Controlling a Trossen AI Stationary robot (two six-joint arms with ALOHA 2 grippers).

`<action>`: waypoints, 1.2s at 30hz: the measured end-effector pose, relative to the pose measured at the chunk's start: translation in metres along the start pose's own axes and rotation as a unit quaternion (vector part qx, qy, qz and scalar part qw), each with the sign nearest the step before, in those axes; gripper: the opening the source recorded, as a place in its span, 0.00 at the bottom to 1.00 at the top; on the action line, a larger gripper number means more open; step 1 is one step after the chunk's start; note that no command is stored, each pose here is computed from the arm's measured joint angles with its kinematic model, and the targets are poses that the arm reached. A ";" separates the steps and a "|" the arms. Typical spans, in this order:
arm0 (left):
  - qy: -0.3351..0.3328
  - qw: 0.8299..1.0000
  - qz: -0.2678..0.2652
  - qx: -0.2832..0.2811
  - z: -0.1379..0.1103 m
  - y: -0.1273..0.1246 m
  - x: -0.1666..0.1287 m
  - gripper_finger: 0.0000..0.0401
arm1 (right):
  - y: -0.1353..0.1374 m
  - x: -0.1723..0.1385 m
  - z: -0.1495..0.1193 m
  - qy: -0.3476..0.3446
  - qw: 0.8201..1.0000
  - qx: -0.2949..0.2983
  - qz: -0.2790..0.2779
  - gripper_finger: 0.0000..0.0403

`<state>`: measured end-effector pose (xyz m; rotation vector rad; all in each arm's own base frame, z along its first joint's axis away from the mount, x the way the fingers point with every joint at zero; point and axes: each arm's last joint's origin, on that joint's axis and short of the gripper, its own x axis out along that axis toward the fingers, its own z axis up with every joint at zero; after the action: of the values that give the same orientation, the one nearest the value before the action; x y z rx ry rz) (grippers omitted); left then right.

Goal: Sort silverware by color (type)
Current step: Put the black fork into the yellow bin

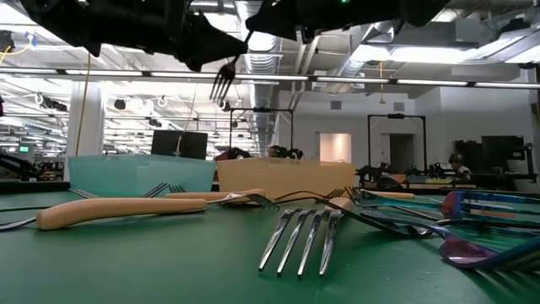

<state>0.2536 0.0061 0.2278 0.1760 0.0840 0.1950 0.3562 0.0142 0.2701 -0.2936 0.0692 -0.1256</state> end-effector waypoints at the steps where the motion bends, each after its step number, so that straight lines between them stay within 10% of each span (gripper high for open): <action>1: 0.001 1.000 0.003 0.000 0.000 0.000 0.000 0.09 | 0.000 0.000 -0.001 0.006 1.000 -0.001 -0.005 0.06; 15: 0.083 0.992 0.089 0.020 -0.013 -0.004 -0.004 0.28 | -0.007 -0.003 -0.009 0.075 0.993 -0.014 -0.094 0.06; 26: 0.070 0.993 0.072 -0.068 -0.006 -0.014 -0.011 0.29 | -0.034 -0.006 -0.031 0.196 0.924 -0.044 -0.325 0.06; 36: 0.094 0.990 0.066 -0.083 -0.008 -0.015 -0.016 0.28 | -0.036 0.014 -0.051 0.237 0.898 -0.077 -0.364 0.06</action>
<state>0.2398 -0.0099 0.2181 -0.0037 0.2428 0.3484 0.3616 -0.0367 0.2309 -0.4323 0.4572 -0.9437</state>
